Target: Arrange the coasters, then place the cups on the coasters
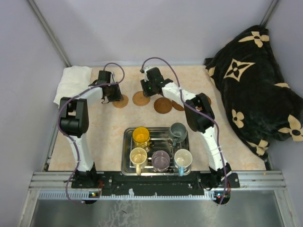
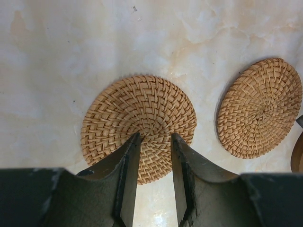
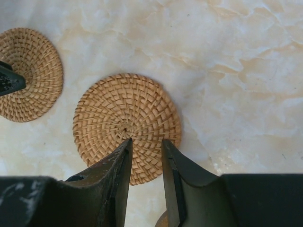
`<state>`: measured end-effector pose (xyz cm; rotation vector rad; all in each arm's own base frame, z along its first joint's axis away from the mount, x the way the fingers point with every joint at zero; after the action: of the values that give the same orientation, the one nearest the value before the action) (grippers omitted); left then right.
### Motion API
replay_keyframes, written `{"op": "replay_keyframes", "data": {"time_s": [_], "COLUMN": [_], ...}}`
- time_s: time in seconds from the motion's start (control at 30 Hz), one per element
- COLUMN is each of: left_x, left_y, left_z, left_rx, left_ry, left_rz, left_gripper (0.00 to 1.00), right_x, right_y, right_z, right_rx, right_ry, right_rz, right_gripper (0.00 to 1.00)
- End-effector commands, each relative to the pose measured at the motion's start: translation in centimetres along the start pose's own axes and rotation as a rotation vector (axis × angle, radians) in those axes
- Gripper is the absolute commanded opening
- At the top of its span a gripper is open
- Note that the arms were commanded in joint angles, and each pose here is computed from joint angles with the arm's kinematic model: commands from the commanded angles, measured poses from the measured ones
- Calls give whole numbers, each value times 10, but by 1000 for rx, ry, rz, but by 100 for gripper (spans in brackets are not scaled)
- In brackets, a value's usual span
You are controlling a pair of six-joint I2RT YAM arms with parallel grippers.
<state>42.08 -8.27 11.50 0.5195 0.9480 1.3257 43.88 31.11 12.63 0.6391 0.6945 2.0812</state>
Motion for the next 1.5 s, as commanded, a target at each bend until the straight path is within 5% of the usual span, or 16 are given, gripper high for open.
{"op": "replay_keyframes", "data": {"time_s": [0.0,0.2,0.37,1.47], "left_x": [22,21,21,20], "left_y": [-17,-16,-17,-20], "left_z": [-22,-20,-21,-33], "left_rx": [99,92,97,131], "left_ry": [1,3,5,8], "left_rz": [106,103,91,45], "left_gripper": [40,40,40,40], "right_x": [18,24,25,34], "right_y": [3,3,-9,6], "right_z": [17,17,4,-96], "right_rx": [-70,-72,-42,250], "right_ry": [62,73,72,75], "right_rz": [78,112,122,-11], "right_gripper": [33,32,21,15]}}
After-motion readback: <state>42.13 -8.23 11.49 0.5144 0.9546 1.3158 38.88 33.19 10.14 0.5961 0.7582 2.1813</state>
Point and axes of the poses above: each gripper's point midway between its finger pads, its own y axis back along the fingers, its own x axis along the line the jaws close on, z = x × y, the point moved 10 cm from there along y, back along the fingers, and after that the axes turned 2 degrees about -y, right-handed, at the moved point
